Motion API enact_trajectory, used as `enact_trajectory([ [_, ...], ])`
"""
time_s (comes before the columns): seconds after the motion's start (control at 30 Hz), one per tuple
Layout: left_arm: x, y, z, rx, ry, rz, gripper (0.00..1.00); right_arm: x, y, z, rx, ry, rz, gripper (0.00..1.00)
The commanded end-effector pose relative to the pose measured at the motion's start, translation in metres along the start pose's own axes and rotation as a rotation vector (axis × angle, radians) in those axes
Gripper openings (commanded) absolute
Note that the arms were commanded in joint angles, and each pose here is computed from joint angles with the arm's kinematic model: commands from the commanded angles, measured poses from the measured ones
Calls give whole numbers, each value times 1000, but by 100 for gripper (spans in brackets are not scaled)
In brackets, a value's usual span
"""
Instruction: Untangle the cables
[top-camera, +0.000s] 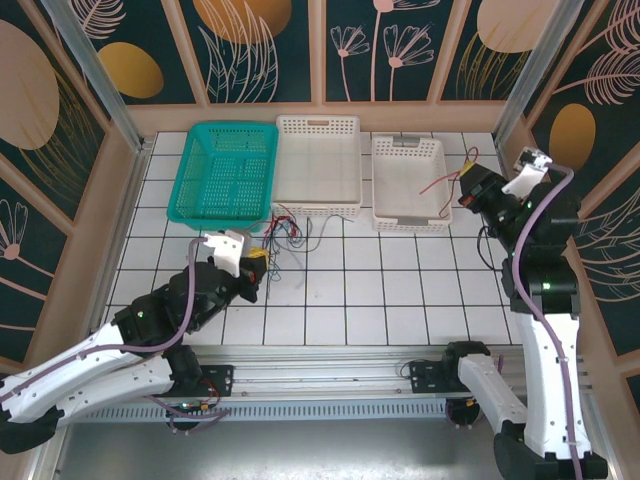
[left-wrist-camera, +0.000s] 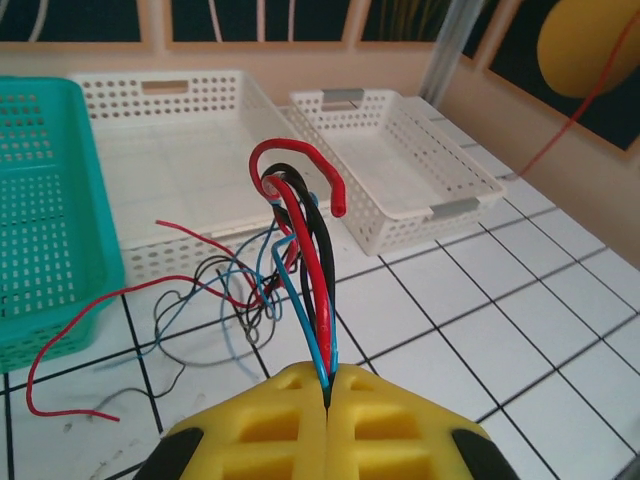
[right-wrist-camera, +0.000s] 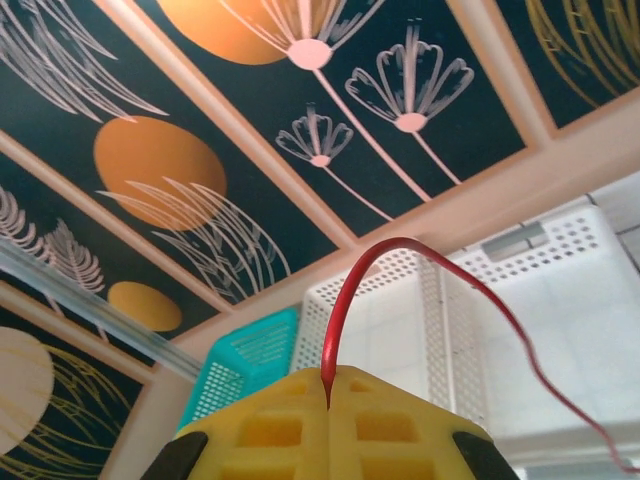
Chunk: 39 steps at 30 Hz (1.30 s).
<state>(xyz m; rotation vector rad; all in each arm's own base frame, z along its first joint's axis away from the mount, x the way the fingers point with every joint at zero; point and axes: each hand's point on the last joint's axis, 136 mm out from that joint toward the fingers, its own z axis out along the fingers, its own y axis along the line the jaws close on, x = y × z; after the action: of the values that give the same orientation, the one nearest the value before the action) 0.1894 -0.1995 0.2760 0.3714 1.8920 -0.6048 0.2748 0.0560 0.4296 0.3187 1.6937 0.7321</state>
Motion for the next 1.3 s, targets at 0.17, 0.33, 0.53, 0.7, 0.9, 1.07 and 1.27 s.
enact_trajectory([
  [0.17,-4,-14,2,54,21,96,0,-28,32,28,-142,-31,0,0],
  [0.33,2,-10,3,54,2,104,0,-17,19,59,-134,18,14,0],
  [0.53,-5,-4,-10,50,-48,80,0,-12,22,73,-160,35,22,0],
  [0.7,-1,-2,-12,56,-43,69,0,-11,21,86,-142,47,10,0],
  [0.9,5,-2,-7,46,-19,76,0,-6,31,99,-152,55,6,0],
  [1.07,5,0,-7,36,-22,78,0,-10,43,102,-156,51,-22,0],
  [1.27,7,1,-6,32,-17,80,0,-9,49,106,-173,60,-24,0],
])
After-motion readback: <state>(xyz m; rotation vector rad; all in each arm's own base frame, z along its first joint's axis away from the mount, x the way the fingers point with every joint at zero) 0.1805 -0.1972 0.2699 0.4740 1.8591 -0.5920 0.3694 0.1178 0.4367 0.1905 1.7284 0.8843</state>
